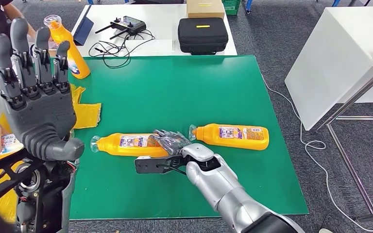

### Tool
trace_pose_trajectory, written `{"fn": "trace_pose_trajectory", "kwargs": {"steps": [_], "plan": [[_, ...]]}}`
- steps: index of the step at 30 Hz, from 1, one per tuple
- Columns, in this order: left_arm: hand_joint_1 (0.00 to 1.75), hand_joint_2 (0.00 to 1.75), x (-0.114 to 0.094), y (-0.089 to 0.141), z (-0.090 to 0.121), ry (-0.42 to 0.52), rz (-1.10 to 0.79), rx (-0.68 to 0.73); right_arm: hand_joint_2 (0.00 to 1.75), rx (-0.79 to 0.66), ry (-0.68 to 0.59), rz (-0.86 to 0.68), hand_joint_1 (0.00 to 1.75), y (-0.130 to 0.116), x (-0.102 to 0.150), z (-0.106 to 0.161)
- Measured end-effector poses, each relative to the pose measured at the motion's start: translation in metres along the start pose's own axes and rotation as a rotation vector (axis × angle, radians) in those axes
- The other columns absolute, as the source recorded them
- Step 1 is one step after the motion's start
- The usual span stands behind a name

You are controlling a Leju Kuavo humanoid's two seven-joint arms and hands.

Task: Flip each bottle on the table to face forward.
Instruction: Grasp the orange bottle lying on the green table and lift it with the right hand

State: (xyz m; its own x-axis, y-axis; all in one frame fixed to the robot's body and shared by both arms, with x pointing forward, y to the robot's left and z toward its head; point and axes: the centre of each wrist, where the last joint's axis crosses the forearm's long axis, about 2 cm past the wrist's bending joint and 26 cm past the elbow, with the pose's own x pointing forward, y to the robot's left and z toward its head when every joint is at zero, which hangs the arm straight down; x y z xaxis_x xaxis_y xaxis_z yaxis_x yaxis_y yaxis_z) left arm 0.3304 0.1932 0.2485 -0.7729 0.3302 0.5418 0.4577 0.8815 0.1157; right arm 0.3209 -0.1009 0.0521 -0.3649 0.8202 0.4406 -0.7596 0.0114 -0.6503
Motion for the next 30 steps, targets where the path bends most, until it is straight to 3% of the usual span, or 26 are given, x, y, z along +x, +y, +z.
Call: {"fn": "trace_pose_trajectory", "kwargs": {"steps": [8,17,20,24,30], "plan": [[0.00,1.75,0.003,0.000,-0.002,-0.026,0.006,-0.003,1.75,0.014,0.031,-0.010,0.00,0.000,-0.002,0.000],[0.00,1.75,0.012,-0.004,0.001,-0.068,0.007,-0.003,1.75,0.045,0.221,0.071,0.01,0.001,-0.008,0.002],[0.00,1.75,0.012,-0.005,0.002,-0.070,0.011,-0.004,1.75,0.055,0.264,0.098,0.31,0.004,-0.012,0.003],[0.00,1.75,0.013,-0.007,0.002,-0.070,0.013,-0.004,1.75,0.058,0.284,0.122,1.28,0.007,-0.012,0.003],[0.00,1.75,0.014,-0.008,0.005,-0.069,0.011,0.005,1.75,0.061,0.295,0.153,1.58,0.008,-0.011,0.002]]}}
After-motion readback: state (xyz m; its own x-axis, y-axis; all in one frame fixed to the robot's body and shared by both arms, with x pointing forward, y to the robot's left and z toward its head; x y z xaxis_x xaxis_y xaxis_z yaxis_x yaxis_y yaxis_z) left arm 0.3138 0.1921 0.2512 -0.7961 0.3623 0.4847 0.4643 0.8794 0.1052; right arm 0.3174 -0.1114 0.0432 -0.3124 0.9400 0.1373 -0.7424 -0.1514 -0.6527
